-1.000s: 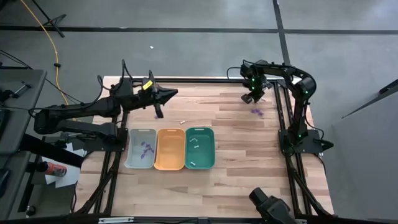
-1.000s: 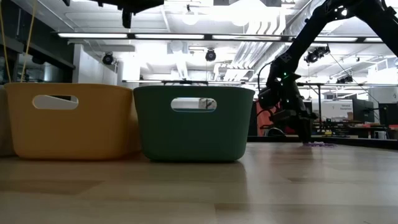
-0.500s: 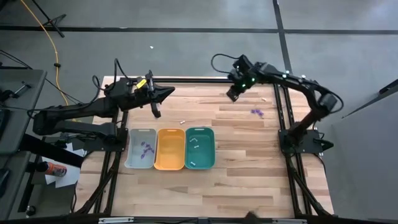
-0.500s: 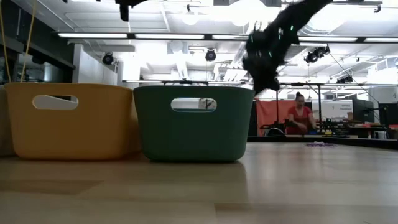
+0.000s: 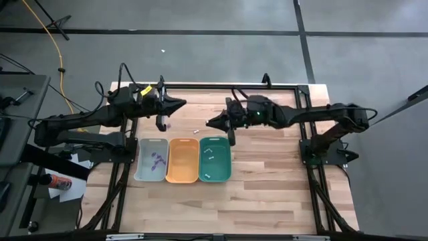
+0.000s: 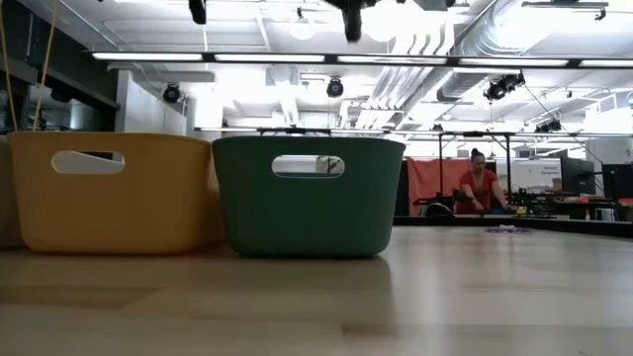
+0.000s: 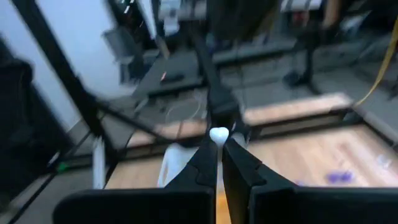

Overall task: Sort Halloween decoration
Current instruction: Put the white bone toy into the green bin

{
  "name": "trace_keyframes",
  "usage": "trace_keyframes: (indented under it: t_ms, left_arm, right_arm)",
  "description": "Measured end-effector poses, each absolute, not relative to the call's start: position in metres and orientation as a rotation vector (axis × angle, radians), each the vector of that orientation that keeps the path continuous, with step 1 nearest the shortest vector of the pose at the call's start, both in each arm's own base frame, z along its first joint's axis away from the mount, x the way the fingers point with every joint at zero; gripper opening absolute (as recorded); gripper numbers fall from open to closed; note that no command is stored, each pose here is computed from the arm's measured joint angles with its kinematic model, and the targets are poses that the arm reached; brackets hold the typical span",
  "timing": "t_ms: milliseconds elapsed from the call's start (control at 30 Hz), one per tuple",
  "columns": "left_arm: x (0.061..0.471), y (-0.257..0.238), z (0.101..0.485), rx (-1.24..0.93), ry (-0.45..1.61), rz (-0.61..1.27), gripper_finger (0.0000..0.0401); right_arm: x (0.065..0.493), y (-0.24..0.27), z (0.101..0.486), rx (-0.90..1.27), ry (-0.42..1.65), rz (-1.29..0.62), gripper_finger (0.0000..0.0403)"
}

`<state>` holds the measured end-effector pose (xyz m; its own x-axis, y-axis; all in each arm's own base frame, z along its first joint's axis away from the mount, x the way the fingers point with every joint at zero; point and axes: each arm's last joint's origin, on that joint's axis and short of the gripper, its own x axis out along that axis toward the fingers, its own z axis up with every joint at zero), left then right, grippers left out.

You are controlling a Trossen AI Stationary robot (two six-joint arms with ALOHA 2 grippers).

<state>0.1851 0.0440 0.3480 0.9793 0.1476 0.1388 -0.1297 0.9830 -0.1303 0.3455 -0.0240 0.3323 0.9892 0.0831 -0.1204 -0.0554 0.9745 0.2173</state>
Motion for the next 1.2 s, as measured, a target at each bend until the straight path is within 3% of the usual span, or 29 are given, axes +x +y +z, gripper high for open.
trace_keyframes:
  t_ms: [167,633,1000,1200]
  left_arm:
    - [0.191,0.040,0.343,-0.117,-0.104,0.027,0.0001]
    - [0.216,0.028,0.326,-0.292,-0.012,-0.024,0.0001]
    - [0.215,0.022,0.327,-0.293,-0.029,0.054,0.0000]
    - [0.213,0.026,0.330,-0.278,-0.062,0.114,0.0000]
  right_arm:
    - [0.347,-0.007,0.340,0.196,0.044,0.047,0.0001]
    - [0.336,-0.007,0.351,0.039,0.033,0.099,0.0000]
    - [0.314,-0.009,0.359,-0.002,0.119,0.149,0.0000]
    - [0.328,0.000,0.327,0.030,0.316,0.197,0.0000]
